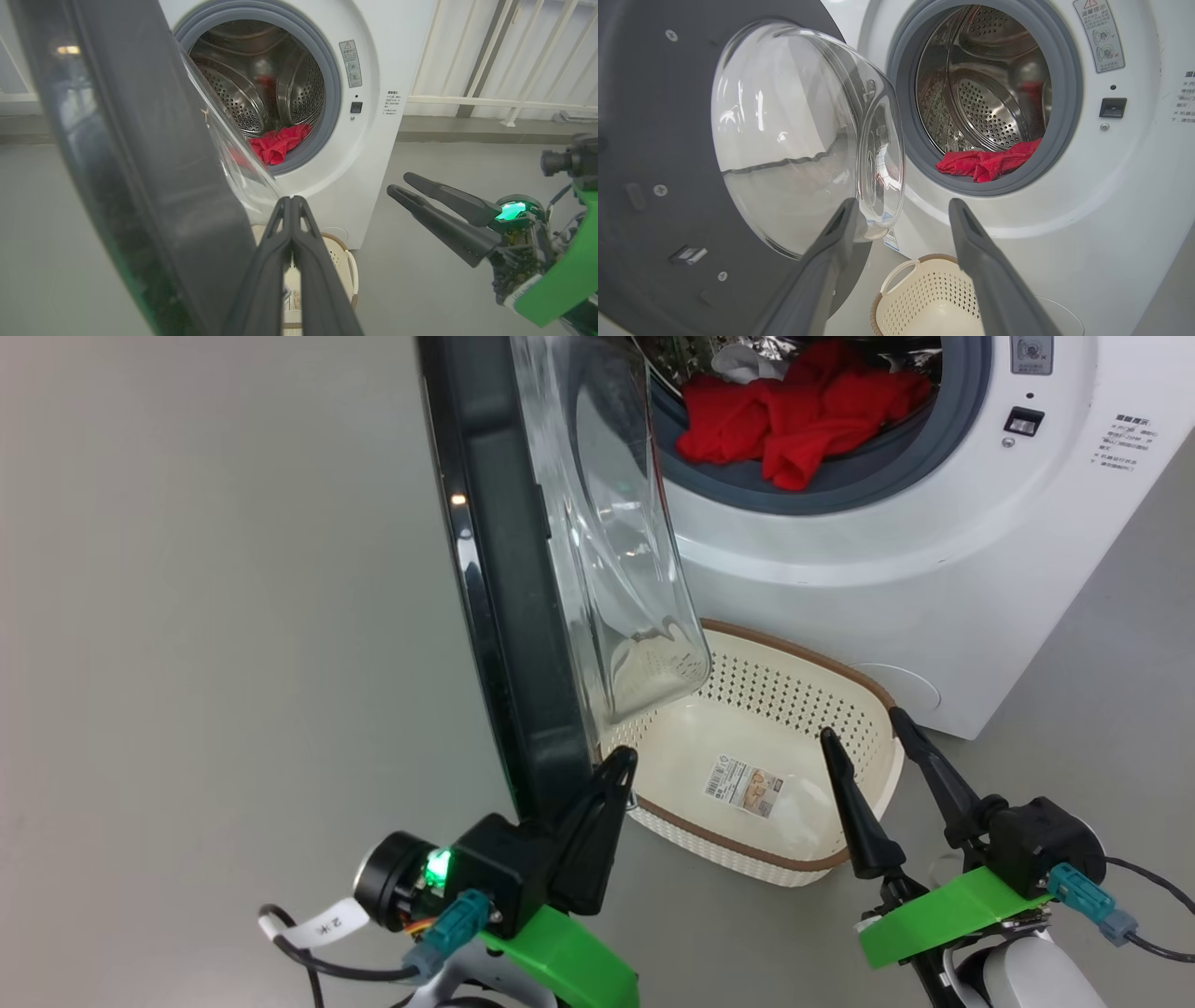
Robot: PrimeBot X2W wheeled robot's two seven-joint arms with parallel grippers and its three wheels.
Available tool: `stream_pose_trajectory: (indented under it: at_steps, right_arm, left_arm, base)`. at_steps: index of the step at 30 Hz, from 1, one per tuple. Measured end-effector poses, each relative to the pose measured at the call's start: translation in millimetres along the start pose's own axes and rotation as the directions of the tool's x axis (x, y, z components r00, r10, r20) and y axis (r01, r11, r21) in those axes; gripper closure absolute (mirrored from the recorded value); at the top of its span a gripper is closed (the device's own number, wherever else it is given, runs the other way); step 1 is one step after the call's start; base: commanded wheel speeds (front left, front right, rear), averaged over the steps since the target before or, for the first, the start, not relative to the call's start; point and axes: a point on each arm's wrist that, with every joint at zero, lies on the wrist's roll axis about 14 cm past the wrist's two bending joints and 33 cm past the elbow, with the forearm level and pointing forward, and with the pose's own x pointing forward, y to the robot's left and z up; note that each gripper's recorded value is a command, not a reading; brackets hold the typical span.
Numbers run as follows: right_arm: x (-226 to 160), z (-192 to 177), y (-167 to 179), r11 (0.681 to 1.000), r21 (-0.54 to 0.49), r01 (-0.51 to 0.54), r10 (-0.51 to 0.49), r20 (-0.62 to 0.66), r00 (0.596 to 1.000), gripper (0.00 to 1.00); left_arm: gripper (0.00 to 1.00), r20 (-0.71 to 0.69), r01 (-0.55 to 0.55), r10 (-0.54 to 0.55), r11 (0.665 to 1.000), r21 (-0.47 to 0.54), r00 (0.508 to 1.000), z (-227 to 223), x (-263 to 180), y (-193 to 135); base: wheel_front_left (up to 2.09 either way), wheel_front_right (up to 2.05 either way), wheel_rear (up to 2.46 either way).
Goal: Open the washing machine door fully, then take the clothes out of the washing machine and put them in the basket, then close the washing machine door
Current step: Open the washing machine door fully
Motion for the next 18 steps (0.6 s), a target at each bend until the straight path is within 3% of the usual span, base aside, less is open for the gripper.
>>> stream_pose_trajectory:
  at_steps: [18]
  right_arm:
    - [1,1,4,1.0,-0.002,-0.011,0.011,0.002,1.0,0.0]
  left_arm:
    - [1.0,-0.012,-0.145,0.145,0.989,-0.009,0.989,-8,-10,33]
  base:
    - [0.0,0.0,0.0]
